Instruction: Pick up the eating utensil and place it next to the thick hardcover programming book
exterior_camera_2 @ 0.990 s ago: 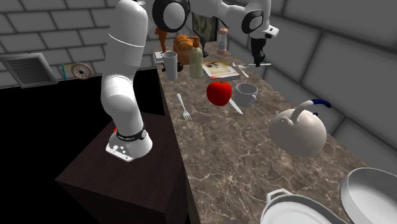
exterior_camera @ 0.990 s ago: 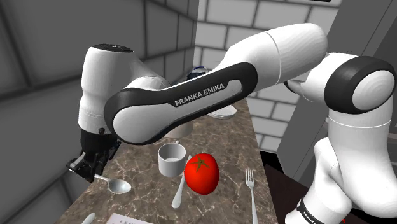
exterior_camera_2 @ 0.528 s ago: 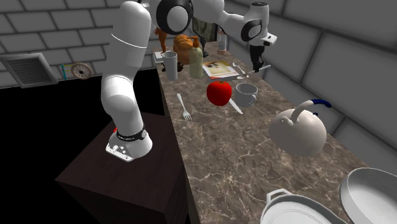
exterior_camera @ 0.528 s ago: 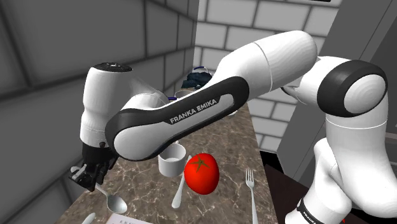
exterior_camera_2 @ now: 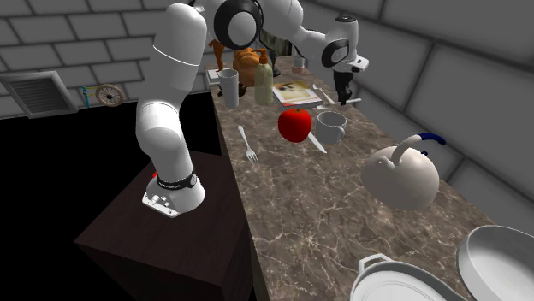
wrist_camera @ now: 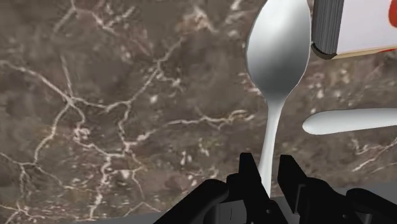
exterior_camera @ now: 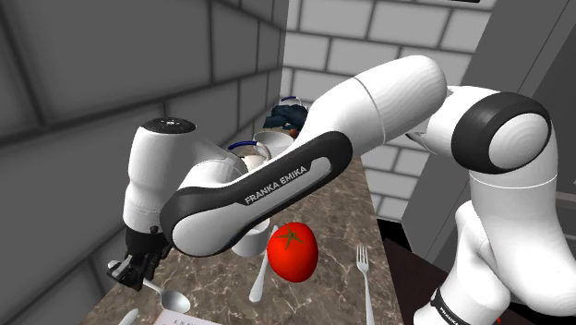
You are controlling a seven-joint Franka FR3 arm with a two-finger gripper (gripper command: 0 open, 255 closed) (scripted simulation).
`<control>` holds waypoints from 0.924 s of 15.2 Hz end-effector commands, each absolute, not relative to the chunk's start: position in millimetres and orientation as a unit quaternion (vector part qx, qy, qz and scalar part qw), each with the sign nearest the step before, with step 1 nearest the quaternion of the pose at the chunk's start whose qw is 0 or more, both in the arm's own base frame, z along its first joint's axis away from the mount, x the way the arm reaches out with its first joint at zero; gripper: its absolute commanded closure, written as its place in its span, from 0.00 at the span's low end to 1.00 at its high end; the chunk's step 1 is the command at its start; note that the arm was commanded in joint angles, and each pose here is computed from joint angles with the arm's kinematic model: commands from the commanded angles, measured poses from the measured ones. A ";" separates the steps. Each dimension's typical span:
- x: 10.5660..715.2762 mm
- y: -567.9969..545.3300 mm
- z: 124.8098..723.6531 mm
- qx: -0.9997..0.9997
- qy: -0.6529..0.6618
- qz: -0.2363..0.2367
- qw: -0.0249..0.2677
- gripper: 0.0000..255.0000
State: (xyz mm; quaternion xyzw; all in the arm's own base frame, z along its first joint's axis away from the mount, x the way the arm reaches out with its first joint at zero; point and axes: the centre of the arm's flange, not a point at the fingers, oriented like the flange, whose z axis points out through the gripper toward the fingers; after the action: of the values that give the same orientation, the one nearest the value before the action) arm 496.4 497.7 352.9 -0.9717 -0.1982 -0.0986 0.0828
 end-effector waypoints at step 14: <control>497.3 499.2 346.1 -0.972 -0.198 -0.097 0.082 0.00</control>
State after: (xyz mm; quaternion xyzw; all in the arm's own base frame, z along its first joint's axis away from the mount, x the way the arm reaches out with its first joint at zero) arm 497.3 499.2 346.1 -0.9718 -0.1982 -0.0975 0.0821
